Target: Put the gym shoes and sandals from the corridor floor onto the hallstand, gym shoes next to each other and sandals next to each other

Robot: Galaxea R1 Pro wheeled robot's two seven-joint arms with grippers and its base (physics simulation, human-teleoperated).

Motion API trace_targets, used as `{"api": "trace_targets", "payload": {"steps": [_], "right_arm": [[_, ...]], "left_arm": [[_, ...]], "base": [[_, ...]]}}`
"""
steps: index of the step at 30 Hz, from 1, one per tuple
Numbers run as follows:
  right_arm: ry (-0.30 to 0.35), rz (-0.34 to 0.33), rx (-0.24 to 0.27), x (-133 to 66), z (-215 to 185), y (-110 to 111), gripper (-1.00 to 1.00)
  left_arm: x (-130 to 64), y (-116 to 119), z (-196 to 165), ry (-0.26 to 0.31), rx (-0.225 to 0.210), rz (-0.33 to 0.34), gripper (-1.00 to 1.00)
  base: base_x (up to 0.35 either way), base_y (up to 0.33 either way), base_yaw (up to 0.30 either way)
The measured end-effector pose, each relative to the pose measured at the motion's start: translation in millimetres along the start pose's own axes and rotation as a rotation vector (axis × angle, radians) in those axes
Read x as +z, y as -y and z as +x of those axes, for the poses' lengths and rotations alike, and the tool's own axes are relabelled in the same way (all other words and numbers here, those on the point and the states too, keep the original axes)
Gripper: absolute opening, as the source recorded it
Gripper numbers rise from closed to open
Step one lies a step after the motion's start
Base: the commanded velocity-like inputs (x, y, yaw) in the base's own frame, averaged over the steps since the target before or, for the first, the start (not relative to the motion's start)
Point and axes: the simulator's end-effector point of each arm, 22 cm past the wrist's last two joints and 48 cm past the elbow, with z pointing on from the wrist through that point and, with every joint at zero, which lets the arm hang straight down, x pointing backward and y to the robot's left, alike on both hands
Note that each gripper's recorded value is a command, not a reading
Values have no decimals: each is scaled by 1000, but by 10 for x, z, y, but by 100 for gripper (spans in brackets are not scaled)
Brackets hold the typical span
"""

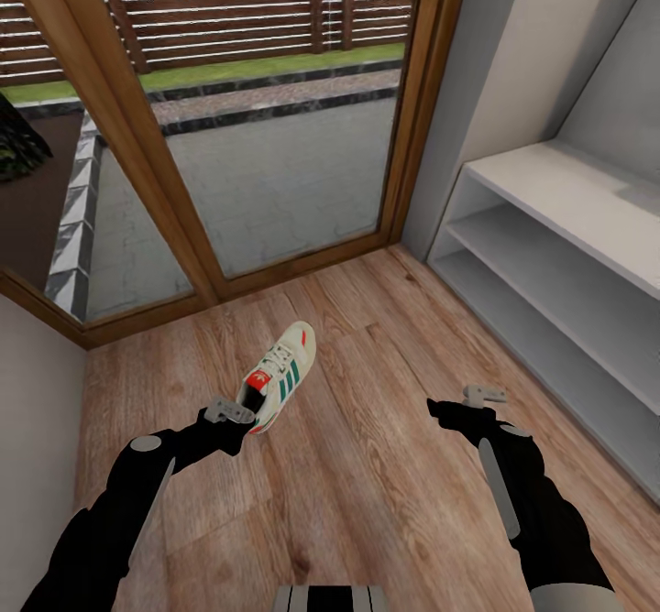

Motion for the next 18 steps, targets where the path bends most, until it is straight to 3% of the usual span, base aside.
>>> {"api": "trace_targets", "payload": {"steps": [18], "right_arm": [[29, -4, 1, -36, -80, -11, 100]], "left_arm": [[-34, 10, -77, 31, 2, 0, -100]], "base": [[0, 0, 0]]}}
